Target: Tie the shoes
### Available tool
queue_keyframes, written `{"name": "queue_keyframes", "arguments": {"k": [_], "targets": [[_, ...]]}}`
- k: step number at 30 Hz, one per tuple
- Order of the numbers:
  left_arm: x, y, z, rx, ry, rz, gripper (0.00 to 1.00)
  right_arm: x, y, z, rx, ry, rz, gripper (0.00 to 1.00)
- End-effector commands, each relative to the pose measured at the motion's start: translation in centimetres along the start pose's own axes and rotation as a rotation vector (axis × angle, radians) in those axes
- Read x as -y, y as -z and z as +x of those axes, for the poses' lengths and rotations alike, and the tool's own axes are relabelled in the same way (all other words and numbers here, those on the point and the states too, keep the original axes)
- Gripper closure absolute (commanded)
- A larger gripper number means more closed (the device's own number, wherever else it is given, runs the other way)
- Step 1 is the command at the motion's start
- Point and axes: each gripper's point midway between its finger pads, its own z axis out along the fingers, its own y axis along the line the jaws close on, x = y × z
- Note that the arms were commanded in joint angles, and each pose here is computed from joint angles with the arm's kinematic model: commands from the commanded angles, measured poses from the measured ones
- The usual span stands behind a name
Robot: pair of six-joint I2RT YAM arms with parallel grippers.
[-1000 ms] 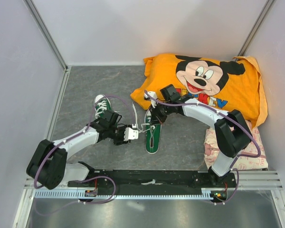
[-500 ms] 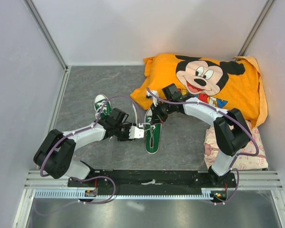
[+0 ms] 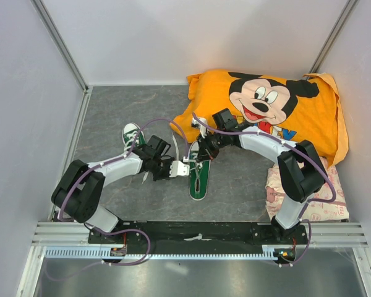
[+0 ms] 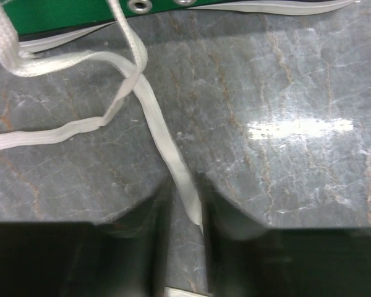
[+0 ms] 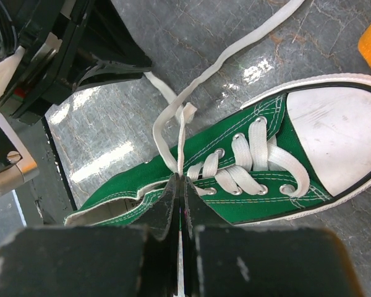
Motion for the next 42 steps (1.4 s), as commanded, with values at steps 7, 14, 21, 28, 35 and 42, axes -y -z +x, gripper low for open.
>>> {"name": "queue_keyframes", "arguments": {"k": [7, 14, 21, 28, 35, 42], "targets": [[1.2, 2.6, -4.8, 0.208, 0.032, 0.016, 0.99, -0.5, -0.2, -1.1, 0.038, -0.049, -0.062, 1.0], [0.2, 5.1, -10.2, 0.443, 0.104, -0.031, 0.98, -0.5, 0.2, -1.6, 0.063, -0.103, -0.085, 1.0], [-3.6, 4.5, -12.6, 0.546, 0.246, -0.139, 0.98, -0.4, 0.3, -1.5, 0.076, -0.153, -0.105, 1.0], [-4.5, 2.9, -13.4, 0.579, 0.218, -0.219, 0.98, -0.1, 0.6, -1.9, 0.101, -0.201, -0.12, 1.0], [-6.7, 1.7, -12.0, 0.541, 0.311, -0.39, 0.99, -0.3, 0.7, -1.6, 0.101, -0.217, -0.141, 1.0], [-6.8, 1.5, -12.5, 0.596, 0.251, -0.445, 0.98, -0.8, 0.5, -0.7, 0.085, -0.238, -0.173, 1.0]]}}
